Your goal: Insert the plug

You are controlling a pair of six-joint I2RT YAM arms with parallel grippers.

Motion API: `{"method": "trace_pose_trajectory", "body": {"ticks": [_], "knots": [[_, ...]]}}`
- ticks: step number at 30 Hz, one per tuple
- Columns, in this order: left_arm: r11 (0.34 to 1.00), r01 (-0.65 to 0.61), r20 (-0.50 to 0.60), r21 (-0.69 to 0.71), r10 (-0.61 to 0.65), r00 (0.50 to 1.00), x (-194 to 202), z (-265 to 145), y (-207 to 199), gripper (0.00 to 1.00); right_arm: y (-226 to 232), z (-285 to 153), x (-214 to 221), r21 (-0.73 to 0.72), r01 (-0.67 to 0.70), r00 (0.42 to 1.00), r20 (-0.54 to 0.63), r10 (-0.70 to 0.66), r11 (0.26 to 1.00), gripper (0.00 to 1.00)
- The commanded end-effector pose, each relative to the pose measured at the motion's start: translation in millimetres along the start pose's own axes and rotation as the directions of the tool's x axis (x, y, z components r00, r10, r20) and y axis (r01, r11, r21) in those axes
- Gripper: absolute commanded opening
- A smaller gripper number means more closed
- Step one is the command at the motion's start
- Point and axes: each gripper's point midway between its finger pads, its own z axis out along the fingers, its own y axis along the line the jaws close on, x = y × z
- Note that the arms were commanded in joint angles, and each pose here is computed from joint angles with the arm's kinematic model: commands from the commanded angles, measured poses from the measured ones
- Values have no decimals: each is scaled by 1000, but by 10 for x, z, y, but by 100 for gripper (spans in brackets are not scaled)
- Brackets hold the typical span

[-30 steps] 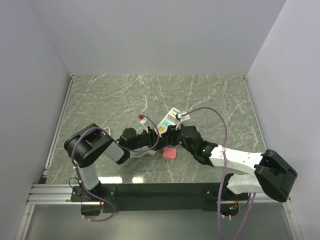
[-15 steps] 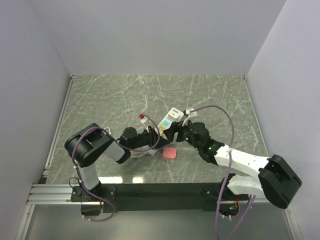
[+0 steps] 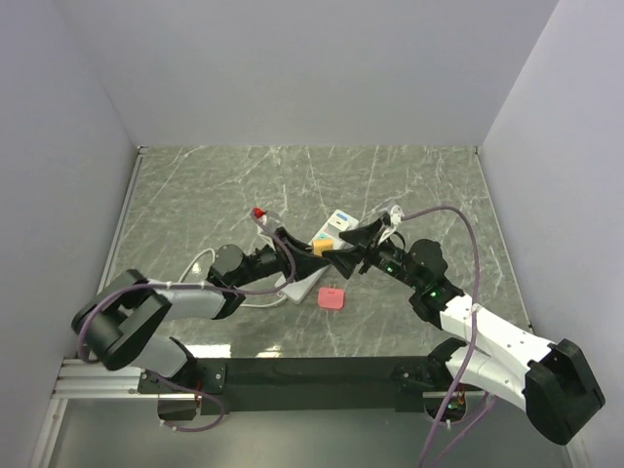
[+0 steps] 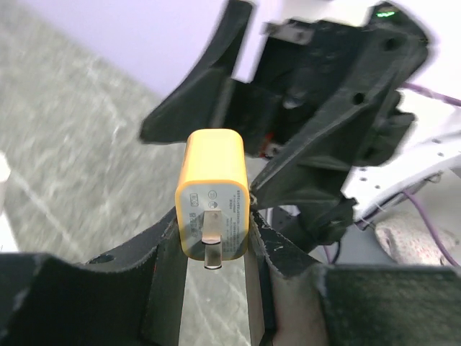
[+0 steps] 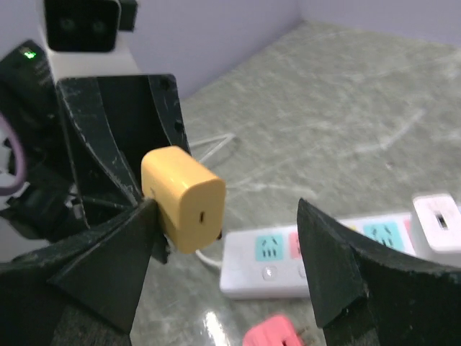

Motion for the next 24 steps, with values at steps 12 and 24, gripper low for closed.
{"method": "trace_pose_trajectory", "body": {"ticks": [12,24], "knots": [[977,-117,75,178,105,992,-310,-131,-545,15,683,-147,-154,-445,122,992,85,-94,887,70],[970,-126,54,210,117,992,-272,-131,-591,21,830,-196,-174,-530,118,992,102,-76,840,40]]}}
